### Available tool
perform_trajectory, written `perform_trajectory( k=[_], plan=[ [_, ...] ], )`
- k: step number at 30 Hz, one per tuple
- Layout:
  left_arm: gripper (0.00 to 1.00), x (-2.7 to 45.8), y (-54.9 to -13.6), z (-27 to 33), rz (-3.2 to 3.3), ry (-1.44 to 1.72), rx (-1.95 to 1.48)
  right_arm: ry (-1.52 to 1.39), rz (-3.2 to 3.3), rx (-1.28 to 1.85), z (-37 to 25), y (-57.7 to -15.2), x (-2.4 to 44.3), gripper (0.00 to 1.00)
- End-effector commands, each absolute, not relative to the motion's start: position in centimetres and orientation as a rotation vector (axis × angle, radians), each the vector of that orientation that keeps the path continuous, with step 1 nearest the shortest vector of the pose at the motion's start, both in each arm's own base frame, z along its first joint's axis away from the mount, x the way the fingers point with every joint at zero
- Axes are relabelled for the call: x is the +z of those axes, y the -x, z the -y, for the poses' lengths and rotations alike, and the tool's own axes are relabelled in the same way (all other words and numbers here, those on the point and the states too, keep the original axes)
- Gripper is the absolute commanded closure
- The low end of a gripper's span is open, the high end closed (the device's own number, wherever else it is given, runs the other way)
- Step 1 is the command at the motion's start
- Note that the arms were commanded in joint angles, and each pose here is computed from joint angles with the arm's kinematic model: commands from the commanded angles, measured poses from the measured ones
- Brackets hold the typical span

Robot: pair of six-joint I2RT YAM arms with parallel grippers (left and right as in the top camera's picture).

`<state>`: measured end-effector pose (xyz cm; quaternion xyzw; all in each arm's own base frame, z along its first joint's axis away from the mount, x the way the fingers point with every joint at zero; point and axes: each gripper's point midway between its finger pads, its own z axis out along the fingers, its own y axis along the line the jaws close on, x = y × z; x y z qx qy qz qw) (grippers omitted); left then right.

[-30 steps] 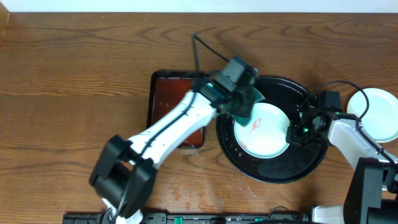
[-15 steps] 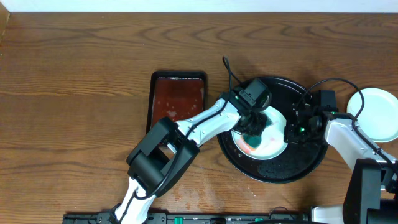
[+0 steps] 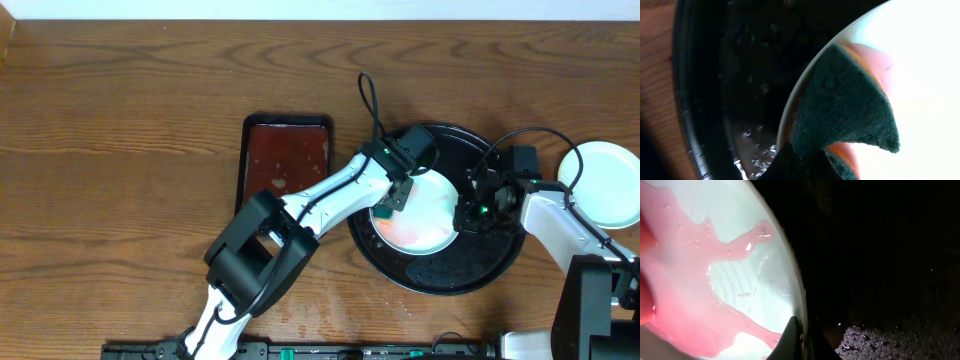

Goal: Clean dirty plates on tray and stack at the side
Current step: 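Scrub the white plate with the sponge while the right gripper holds it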

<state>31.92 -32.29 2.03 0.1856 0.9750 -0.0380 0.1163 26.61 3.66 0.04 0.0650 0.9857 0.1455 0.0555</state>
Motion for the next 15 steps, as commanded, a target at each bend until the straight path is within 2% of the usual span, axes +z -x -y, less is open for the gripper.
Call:
perform_trajectory(
  k=[1, 6, 11, 15],
  plan=[
    [0.93, -0.1, -33.0, 31.9, -2.921, -0.491, -0.251, -0.15, -3.051, 0.387, -3.4, -25.2, -1.2, 0.99],
    [0.93, 2.7, -29.6, 40.0, -2.902, -0.56, -0.943, -0.148, -3.043, 0.386, -3.4, -25.3, -1.2, 0.99],
    [0.93, 3.2, -28.1, 42.5, -2.842, -0.654, -0.999, -0.149, -3.045, 0.387, -3.4, -25.3, -1.2, 0.99],
    [0.93, 2.0, -27.1, 42.3, -2.899, -0.653, -0.971, -0.149, -3.045, 0.387, -3.4, -25.3, -1.2, 0.99]
  ],
)
